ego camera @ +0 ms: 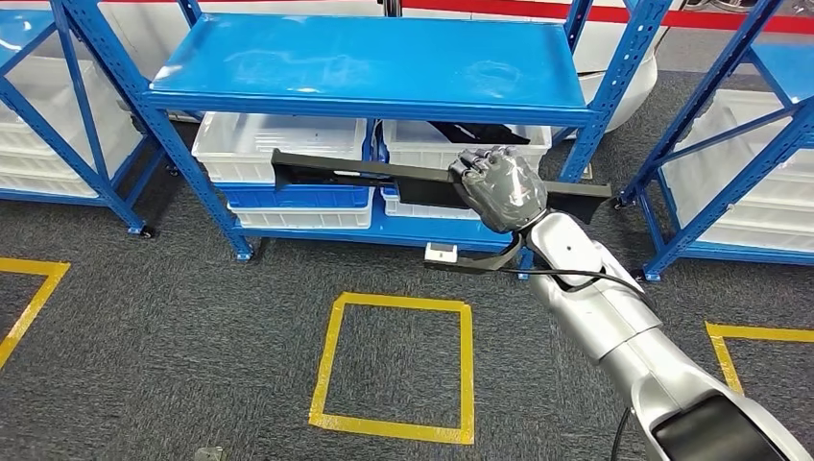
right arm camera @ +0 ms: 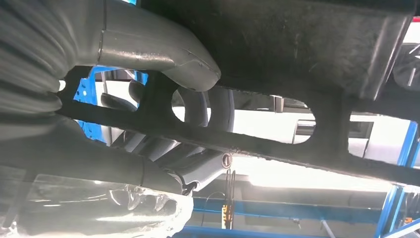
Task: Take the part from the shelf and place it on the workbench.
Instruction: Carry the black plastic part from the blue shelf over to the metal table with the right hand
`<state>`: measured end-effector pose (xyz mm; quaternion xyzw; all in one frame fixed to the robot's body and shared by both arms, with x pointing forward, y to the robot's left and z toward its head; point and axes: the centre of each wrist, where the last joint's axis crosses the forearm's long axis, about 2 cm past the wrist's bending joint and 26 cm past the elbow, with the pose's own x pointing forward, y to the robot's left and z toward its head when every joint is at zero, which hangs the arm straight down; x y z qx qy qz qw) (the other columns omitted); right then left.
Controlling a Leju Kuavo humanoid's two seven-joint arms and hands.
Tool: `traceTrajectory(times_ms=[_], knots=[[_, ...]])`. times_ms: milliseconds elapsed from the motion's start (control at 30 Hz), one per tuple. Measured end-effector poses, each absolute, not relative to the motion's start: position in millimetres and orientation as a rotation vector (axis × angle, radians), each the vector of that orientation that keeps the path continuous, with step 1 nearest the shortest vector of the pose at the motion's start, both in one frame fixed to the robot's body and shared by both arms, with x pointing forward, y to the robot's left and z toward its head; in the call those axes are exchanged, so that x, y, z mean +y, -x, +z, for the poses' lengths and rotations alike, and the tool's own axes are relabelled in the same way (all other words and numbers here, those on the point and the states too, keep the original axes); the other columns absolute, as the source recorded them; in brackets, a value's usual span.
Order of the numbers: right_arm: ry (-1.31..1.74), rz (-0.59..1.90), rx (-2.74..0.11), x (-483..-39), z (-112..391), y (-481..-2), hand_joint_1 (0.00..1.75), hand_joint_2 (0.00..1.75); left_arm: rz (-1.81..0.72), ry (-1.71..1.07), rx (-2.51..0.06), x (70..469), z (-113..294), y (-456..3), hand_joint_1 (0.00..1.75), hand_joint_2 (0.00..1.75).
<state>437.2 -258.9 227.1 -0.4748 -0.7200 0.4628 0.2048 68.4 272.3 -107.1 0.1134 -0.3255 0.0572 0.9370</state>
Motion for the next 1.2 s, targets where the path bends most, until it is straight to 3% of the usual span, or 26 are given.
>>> traceTrajectory(times_ms=[1200], knots=[[1.334,1.252,-1.988,-263.7,227.4,-437.4,1.75,1.75,0.118,-0.228,-0.669,273.4,-106.6,-72.2,0.0,1.75]])
